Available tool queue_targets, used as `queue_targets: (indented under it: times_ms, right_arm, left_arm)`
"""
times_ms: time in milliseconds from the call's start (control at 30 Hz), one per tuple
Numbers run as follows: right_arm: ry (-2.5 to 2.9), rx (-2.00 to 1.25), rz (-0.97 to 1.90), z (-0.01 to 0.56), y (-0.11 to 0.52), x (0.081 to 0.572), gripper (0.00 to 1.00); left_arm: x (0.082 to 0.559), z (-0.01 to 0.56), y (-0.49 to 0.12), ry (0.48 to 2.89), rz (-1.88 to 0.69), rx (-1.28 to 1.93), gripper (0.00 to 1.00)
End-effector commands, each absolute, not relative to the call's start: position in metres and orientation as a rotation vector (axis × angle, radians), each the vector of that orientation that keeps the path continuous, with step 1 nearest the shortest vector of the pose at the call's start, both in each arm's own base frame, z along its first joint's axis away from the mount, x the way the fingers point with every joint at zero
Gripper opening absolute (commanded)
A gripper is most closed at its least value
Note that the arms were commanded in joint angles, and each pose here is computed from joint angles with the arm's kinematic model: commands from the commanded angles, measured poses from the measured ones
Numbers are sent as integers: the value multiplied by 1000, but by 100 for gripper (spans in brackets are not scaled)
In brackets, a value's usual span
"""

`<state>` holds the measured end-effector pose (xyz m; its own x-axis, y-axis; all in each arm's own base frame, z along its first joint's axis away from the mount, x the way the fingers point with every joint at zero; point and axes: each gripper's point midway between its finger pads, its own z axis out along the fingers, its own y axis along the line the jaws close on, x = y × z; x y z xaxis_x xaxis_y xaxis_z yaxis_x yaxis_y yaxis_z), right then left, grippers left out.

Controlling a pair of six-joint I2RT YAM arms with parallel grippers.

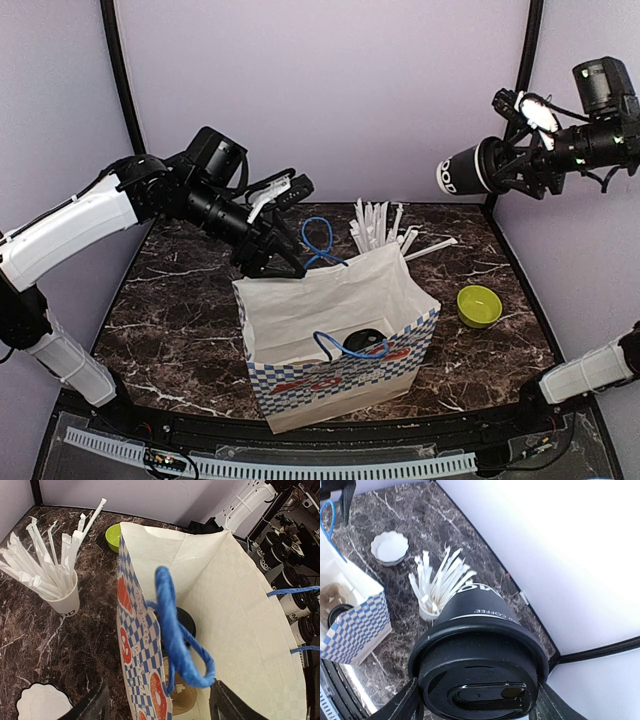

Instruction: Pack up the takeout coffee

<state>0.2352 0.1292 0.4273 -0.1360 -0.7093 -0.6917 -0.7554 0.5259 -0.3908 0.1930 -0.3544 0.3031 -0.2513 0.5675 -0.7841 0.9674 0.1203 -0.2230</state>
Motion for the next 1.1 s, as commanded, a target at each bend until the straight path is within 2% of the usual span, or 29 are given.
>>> queue_targets:
  times_ms: [0,267,333,367,467,1067]
  right_arm:
    - [1735,-1170,175,467,147,234,47]
    - [1615,-1290,331,481,184,226,48]
    - [1615,-1333,319,473,193,227,48]
    - [1610,-1357,320,469,198,226,48]
    - [1574,-1415,334,468,215,216,48]
    - [1461,-1762,406,428,292,139,47]
  left_arm:
    - [177,300,-353,1922,-1039,1525,68]
    - [191,287,-352,2002,-916,1522,45]
    - [195,291,-351,1993,-888,1513,31]
    - [196,292,-351,1991,-881,1516,20]
    - [200,297,-352,1983,-858,1513,2]
    - [224,296,-358,2020,-753,1483,0]
